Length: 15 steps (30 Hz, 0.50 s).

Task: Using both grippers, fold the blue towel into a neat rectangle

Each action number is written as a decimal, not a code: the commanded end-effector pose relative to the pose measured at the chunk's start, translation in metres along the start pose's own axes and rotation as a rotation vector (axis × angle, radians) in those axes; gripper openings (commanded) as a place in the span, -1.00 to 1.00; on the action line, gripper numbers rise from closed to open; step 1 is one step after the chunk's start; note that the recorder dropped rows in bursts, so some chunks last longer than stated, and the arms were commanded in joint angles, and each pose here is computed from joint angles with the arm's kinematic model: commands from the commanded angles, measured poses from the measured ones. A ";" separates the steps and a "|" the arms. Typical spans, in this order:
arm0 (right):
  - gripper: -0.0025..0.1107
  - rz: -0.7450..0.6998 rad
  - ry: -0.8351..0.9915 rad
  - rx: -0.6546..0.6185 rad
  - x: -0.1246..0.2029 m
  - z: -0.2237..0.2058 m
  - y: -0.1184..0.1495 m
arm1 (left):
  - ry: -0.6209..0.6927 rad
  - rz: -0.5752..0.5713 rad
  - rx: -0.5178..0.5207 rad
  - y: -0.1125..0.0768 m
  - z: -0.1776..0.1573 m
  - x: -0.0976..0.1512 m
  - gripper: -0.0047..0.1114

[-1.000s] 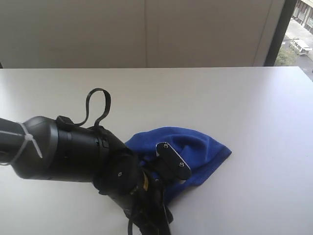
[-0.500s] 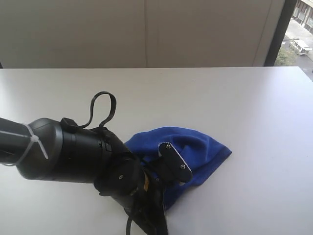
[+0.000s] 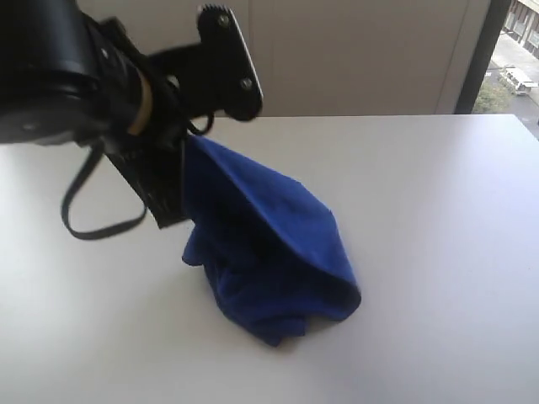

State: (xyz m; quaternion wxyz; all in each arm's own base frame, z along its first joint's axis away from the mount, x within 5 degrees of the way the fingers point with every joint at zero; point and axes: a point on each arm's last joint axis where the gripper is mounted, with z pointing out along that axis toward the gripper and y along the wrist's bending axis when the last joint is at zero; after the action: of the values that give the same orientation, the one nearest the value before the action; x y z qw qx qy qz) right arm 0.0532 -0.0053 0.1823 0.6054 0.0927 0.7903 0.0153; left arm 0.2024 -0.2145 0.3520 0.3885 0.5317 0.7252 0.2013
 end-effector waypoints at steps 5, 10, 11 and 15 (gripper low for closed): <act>-0.96 0.004 -0.013 -0.005 0.000 0.000 0.000 | -0.017 -0.061 -0.341 0.070 -0.071 0.025 -0.92; -0.96 0.020 -0.013 -0.005 0.000 0.000 0.000 | -0.017 -0.098 -0.385 0.081 -0.090 0.038 -0.92; -0.96 0.020 -0.013 -0.005 0.000 0.000 0.000 | -0.016 -0.104 -0.388 0.082 -0.092 0.040 -0.92; -0.96 0.020 -0.013 -0.005 0.000 0.000 0.000 | 0.008 -0.122 -0.390 0.084 -0.096 0.046 -0.92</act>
State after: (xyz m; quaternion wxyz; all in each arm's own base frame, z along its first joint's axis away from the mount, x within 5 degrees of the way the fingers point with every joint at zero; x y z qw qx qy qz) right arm 0.0532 -0.0053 0.1823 0.6053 0.0989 0.7896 0.0200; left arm 0.1767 -0.1381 0.4487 0.4903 0.4171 0.7002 0.3089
